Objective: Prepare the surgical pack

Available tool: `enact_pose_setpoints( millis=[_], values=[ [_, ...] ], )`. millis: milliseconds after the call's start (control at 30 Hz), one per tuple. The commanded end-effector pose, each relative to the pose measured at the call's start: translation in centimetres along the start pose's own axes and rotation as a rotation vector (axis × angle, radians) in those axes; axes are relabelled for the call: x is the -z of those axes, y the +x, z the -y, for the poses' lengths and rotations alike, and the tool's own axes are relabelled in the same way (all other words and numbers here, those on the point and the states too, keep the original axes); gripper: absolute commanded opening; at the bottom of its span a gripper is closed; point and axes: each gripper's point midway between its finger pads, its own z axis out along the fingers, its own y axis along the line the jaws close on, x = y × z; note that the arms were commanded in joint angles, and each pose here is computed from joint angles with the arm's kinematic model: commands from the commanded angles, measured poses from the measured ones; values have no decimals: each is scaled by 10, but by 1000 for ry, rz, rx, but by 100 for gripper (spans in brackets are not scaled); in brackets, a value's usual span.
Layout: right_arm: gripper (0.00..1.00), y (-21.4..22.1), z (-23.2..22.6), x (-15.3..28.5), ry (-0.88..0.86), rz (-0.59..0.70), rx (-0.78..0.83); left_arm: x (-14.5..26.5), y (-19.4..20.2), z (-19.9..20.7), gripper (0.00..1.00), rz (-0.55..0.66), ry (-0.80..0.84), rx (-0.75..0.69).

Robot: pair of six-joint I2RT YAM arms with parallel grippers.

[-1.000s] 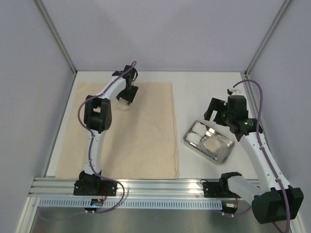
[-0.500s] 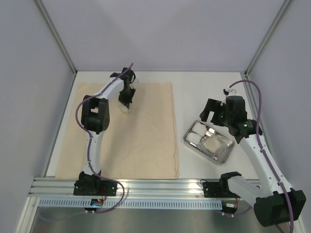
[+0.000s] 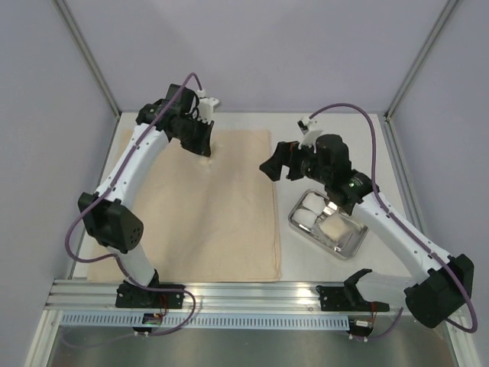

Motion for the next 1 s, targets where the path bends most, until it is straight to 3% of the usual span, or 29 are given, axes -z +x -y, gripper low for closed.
enact_pose_setpoints(
  millis=[0, 100, 333, 567, 700, 867, 967],
  values=[
    [96, -44, -52, -17, -166, 136, 14, 28, 17, 41, 6, -9, 146, -82],
    [85, -51, -81, -27, -274, 163, -39, 43, 23, 48, 7, -2, 161, -90],
    [70, -30, -117, -54, -371, 94, -64, 53, 23, 55, 7, 19, 183, -90],
    [68, -20, -132, -83, -389, 27, -85, 55, 24, 59, 7, 26, 197, -93],
    [51, -18, -128, -98, -361, 20, -92, 55, 25, 60, 7, 27, 203, -95],
    [47, -13, -129, -108, -368, -18, -106, 56, 25, 61, 7, 33, 204, -95],
    [35, -6, -128, -114, -367, -42, -113, 56, 24, 61, 8, 38, 206, -97]
  ],
)
